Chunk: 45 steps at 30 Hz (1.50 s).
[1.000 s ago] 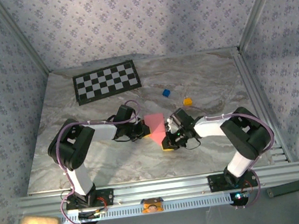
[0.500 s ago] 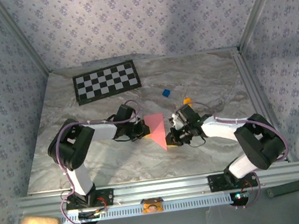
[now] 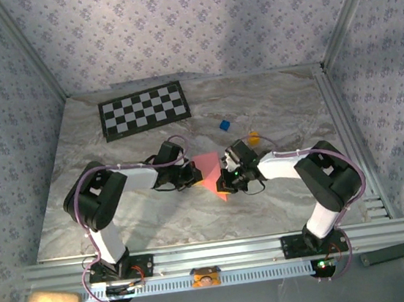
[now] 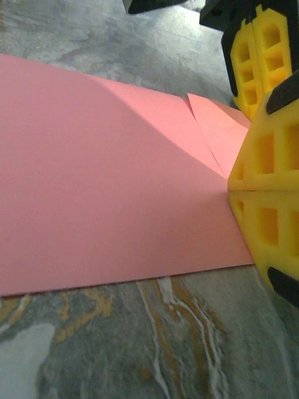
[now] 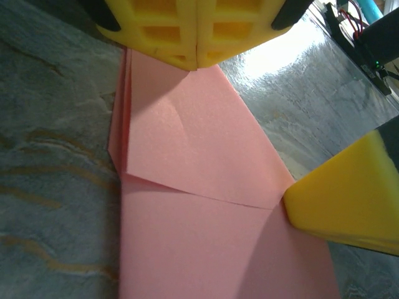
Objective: Fold a paper plane with a square sheet of paper (pick it up from the middle)
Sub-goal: Fourth fold the wing at the center of the table.
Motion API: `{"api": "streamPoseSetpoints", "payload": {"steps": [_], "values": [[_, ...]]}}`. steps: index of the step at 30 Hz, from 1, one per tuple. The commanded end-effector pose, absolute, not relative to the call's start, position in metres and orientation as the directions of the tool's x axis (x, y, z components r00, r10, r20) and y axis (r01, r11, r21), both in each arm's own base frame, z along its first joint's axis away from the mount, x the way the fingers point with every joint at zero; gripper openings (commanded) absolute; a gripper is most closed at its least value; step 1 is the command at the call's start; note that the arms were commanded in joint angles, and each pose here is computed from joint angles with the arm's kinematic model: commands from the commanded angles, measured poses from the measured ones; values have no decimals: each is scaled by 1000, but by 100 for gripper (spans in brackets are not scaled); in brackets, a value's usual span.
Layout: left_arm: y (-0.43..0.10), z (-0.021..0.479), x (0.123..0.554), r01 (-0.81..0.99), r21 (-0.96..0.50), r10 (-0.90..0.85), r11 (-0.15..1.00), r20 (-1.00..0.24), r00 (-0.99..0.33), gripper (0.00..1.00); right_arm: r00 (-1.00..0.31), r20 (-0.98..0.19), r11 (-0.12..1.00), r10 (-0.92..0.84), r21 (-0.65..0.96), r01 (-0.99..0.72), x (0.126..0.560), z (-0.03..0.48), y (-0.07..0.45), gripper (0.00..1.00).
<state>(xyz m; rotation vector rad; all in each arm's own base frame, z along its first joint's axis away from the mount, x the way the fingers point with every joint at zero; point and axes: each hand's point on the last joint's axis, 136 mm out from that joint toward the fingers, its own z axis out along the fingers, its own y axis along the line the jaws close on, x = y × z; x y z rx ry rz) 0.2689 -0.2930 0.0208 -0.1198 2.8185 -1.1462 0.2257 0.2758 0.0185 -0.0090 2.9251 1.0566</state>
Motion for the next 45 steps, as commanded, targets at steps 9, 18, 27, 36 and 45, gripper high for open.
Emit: {"api": "streamPoseSetpoints", "payload": {"steps": [9, 18, 27, 36, 45], "values": [[-312, 64, 268, 57, -703, -48, 709, -130, -990, 7, -999, 1, 823, 41, 567, 35, 216, -1, 257, 3], [-310, 29, 263, 23, -657, -39, 753, -79, -996, 4, -999, 7, 830, 45, 556, 41, 214, -5, 250, 2], [-274, -4, 270, -30, -589, -84, 807, -65, -994, 4, -999, 15, 844, 44, 534, 45, 209, -12, 242, 1], [-255, 2, 284, -55, -596, -132, 801, -86, -987, 5, -999, 12, 838, 33, 545, 34, 207, -11, 243, 1], [-259, 23, 293, -32, -644, -167, 765, -151, -974, 8, -999, -39, 836, -14, 548, -33, 218, 12, 251, 4]]}}
